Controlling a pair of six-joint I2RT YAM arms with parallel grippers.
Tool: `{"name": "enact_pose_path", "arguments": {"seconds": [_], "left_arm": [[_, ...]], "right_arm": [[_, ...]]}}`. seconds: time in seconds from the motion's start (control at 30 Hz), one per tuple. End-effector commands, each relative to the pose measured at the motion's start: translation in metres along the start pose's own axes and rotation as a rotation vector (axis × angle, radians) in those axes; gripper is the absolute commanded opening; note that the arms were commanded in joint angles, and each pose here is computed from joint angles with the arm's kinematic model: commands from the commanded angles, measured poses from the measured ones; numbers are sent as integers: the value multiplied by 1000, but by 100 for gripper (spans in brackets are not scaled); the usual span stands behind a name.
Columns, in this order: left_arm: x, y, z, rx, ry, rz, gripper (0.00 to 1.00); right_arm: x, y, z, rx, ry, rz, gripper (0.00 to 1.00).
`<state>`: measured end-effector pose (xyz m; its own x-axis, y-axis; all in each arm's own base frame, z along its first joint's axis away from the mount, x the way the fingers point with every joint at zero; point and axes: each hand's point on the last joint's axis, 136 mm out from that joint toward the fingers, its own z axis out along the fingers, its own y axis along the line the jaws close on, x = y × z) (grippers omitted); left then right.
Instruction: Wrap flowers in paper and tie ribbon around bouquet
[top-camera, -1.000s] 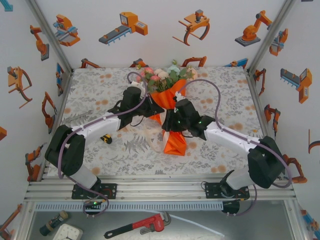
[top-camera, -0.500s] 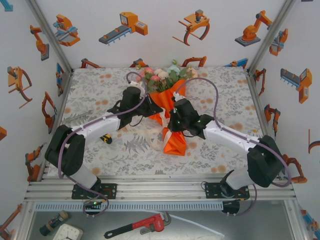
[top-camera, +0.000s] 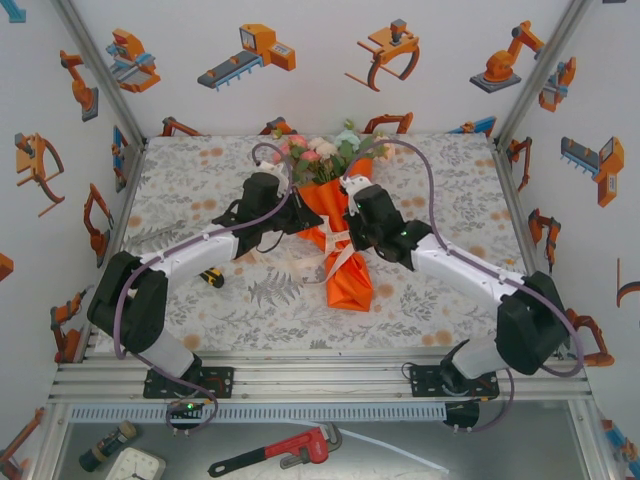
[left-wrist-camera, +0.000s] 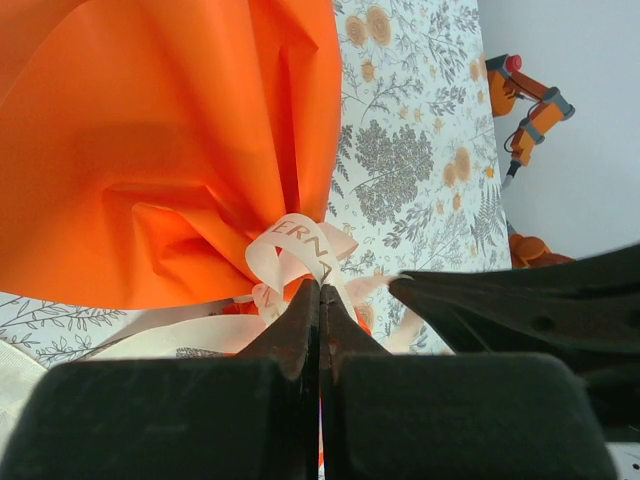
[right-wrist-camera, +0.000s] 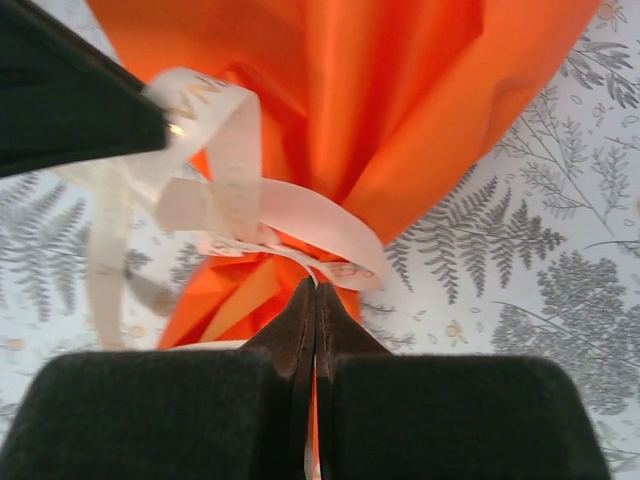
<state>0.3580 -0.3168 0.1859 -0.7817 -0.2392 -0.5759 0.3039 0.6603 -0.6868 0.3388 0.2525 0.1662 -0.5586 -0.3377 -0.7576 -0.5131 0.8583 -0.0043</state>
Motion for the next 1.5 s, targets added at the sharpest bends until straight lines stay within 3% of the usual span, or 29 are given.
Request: {"name": "enact_pose_path", "arguments": {"seconds": [0.0, 0.17, 0.3, 0.37, 0.47, 0.57, 0.63, 0.77, 0.87, 0.93, 1.2, 1.47], "left_arm": [[0, 10, -12, -47, -19, 14, 0], [6, 68, -33, -257, -70, -22, 0], [27, 115, -36, -376, -15, -127, 14], [34, 118, -31, -355, 2, -139, 20], [27, 112, -33, -329, -23, -114, 28], [10, 106, -47, -342, -53, -59, 48], [-2, 92, -58, -318, -81, 28, 55], [-9, 35, -71, -132, -110, 309, 58], [18, -16, -73, 78, -65, 584, 57], [38, -31, -71, 154, -23, 655, 53], [67, -40, -34, 332, 21, 312, 49], [76, -31, -3, 346, 38, 229, 44]], "right_arm": [[12, -14, 16, 55, 34, -90, 0], [19, 19, 22, -143, 40, -50, 0], [14, 47, 18, -313, -14, 43, 0], [15, 50, 18, -329, -22, 65, 0], [20, 46, 23, -305, -5, 71, 0], [18, 47, 22, -311, 4, 66, 0], [15, 50, 19, -328, 0, 63, 0], [13, 52, 16, -345, -3, 51, 0], [14, 52, 17, -341, 1, 46, 0], [16, 50, 18, -333, 7, 46, 0], [11, 53, 20, -345, 2, 86, 0], [7, 57, 21, -378, 3, 132, 0]]}}
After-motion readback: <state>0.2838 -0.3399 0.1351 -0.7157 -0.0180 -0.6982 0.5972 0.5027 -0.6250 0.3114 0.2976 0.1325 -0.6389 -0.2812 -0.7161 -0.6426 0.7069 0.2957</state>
